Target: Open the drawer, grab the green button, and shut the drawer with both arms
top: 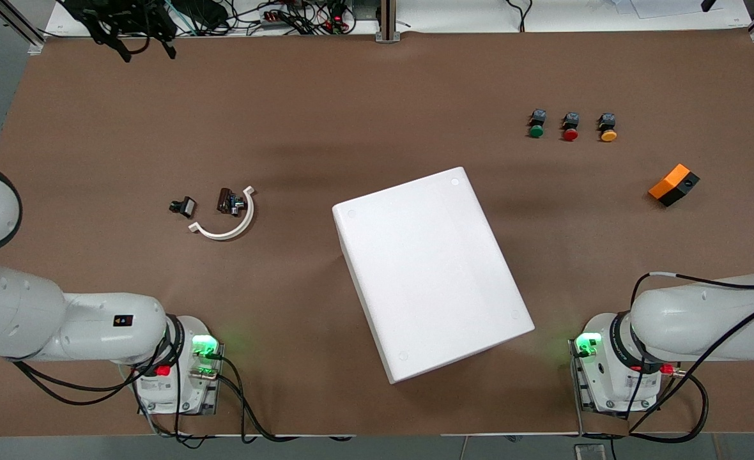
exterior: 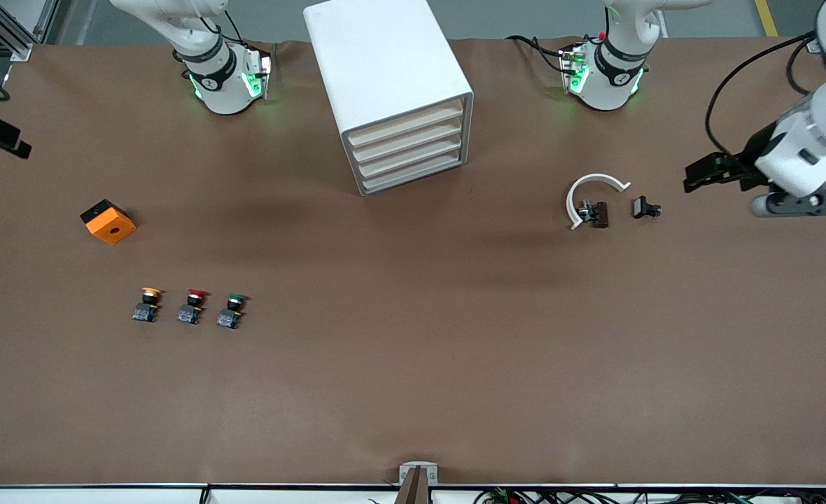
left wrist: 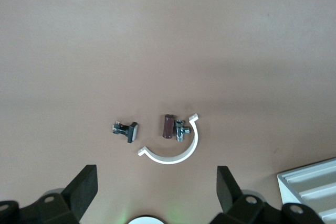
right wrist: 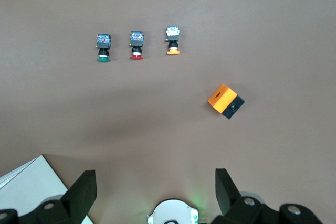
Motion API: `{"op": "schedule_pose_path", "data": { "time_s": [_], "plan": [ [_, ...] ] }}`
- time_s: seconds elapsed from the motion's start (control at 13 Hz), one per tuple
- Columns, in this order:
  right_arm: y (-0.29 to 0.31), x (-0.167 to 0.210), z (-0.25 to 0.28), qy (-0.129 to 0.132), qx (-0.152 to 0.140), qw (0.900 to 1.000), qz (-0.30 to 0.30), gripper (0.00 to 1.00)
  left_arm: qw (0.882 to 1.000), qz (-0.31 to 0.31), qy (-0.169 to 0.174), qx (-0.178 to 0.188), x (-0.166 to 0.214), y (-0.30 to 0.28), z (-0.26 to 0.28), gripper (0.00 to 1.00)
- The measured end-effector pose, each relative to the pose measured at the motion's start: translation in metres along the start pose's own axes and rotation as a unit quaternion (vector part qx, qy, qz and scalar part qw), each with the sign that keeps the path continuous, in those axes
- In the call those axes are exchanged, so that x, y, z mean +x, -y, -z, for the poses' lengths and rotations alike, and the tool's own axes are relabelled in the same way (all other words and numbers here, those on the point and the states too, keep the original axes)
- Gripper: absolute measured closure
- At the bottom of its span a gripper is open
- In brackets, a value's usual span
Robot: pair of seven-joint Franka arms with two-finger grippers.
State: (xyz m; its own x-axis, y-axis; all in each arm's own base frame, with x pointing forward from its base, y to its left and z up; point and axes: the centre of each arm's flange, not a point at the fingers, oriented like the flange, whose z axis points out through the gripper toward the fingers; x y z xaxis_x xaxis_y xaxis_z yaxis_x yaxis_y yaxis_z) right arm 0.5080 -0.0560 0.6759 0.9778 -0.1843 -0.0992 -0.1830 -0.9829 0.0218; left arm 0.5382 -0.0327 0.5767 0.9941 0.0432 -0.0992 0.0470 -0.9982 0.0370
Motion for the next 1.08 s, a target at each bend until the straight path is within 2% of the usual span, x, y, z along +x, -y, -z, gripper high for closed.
{"op": "schedule_pose_path", "data": {
  "time_s": [0.31, 1.08],
  "plan": [
    [0.005, -0.009, -0.017, -0.016, 0.001, 1.000, -0.012, 0.00, 0.999, 0.004, -0.034, -0.003, -0.001, 0.005, 0.030, 0.00],
    [0.015, -0.019, -0.020, -0.020, 0.003, 1.000, -0.002, 0.00, 0.999, -0.023, -0.044, -0.003, 0.000, -0.001, 0.040, 0.00]
  ]
}}
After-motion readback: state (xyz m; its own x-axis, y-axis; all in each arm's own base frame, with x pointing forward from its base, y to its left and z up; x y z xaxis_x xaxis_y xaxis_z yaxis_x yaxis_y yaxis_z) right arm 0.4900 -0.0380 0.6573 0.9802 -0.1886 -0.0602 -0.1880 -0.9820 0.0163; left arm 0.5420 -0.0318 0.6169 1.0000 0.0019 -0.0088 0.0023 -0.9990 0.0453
